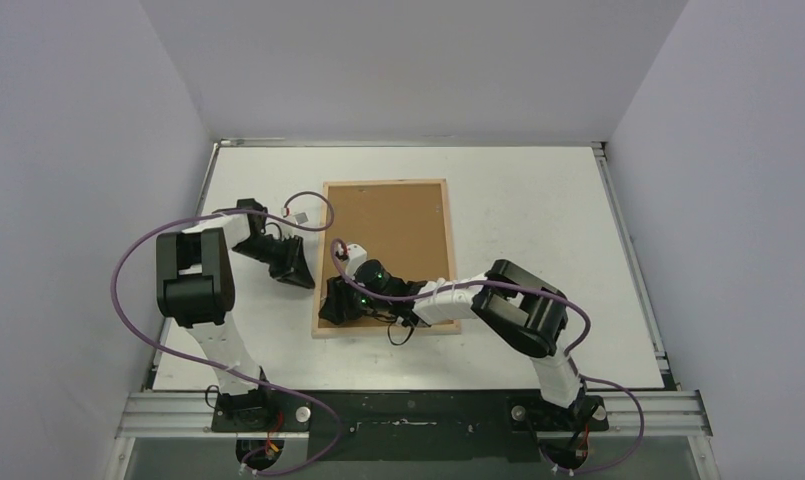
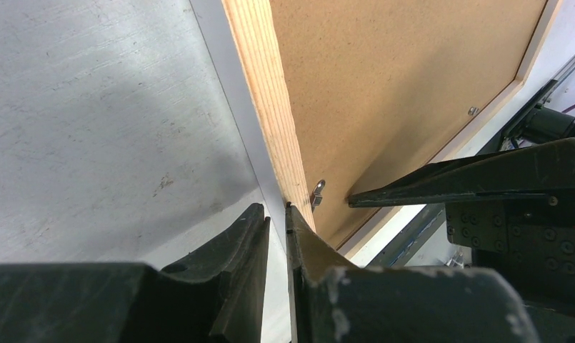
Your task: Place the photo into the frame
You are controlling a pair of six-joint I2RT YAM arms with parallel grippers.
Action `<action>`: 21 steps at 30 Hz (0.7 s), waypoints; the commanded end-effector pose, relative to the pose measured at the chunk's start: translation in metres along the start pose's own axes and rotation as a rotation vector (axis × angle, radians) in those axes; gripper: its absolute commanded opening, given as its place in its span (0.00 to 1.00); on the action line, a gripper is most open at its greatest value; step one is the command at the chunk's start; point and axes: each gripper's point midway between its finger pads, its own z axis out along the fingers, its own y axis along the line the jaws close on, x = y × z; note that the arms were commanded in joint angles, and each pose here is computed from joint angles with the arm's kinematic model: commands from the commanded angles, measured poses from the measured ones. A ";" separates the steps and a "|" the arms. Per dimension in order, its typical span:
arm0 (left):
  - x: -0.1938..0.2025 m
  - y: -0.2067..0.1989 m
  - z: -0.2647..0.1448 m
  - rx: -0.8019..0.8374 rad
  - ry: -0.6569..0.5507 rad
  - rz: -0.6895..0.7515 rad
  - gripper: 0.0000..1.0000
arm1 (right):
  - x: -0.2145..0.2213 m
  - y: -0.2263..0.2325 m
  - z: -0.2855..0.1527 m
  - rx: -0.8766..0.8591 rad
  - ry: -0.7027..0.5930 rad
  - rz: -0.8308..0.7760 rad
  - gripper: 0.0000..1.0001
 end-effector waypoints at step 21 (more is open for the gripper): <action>0.001 0.005 0.009 0.010 0.010 -0.008 0.12 | -0.025 0.007 0.036 -0.013 -0.078 0.021 0.46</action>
